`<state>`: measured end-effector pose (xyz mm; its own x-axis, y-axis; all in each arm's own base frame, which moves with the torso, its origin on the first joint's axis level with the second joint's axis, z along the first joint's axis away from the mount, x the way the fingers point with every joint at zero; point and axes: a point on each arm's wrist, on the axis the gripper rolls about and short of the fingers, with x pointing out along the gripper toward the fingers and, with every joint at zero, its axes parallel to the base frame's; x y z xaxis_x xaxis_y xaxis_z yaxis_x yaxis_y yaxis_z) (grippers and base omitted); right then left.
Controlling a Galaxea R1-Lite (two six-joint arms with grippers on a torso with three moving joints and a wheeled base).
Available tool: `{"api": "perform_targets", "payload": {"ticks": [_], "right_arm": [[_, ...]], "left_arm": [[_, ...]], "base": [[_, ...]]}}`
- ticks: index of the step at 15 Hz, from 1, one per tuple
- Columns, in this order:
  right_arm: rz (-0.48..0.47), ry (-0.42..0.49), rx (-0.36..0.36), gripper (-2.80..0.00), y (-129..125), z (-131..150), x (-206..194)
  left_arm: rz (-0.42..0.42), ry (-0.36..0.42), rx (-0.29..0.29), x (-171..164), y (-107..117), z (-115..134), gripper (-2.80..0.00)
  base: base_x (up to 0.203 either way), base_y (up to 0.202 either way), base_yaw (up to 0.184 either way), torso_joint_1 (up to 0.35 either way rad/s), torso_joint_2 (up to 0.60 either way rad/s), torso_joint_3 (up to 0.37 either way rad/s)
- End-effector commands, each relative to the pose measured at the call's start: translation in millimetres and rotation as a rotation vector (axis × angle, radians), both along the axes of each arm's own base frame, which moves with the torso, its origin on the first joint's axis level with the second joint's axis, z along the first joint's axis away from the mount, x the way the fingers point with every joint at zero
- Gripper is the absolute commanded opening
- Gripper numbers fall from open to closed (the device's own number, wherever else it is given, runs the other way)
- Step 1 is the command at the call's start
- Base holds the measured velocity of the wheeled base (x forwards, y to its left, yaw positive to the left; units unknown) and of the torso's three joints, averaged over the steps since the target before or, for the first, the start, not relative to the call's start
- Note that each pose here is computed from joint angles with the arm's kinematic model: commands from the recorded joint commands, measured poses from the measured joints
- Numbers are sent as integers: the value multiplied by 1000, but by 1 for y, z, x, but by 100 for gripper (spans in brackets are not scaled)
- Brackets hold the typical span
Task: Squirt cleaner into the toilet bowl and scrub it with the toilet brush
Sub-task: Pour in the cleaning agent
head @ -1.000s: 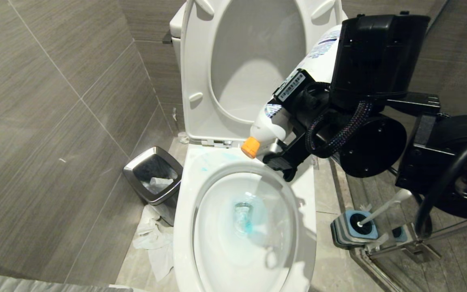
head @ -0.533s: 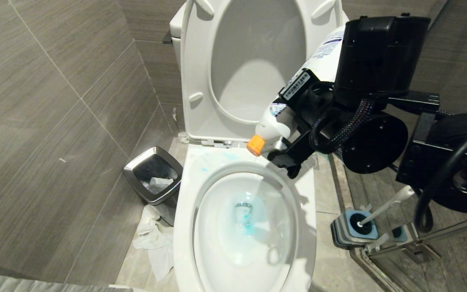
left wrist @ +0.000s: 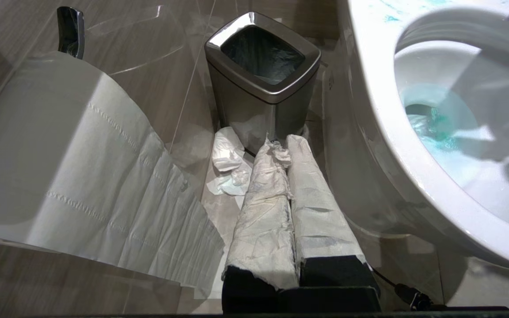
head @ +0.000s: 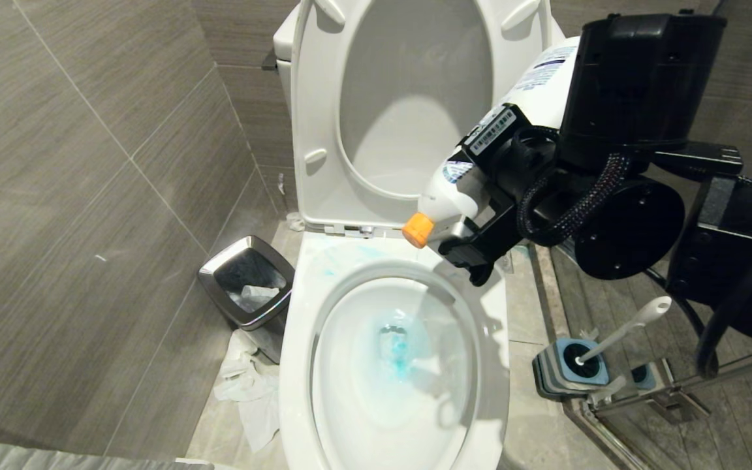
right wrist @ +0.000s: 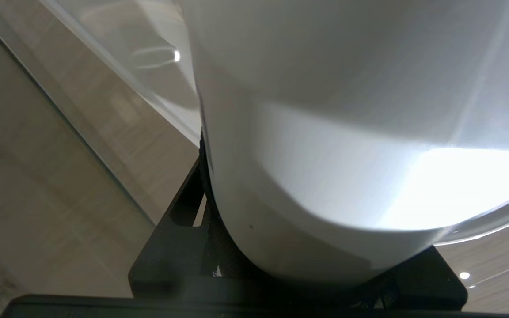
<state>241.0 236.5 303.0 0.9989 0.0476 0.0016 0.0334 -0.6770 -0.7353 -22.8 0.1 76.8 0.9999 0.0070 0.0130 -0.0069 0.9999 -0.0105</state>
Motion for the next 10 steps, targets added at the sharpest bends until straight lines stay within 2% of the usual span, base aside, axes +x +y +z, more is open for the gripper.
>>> {"api": "perform_targets", "payload": {"ticks": [1,4,10], "right_arm": [[-5,-2,21,-280,-6,3,-6],[-4,9,119,-280,-13,1,-12],[39,8,490,-280,-9,13,-19]], "left_arm": [[1,7,0,1,0,-2,-280],[1,7,0,1,0,-2,-280],[1,7,0,1,0,-2,-280]], "base": [[0,0,0,0,0,0],[0,0,0,0,0,0],[0,0,0,0,0,0]]}}
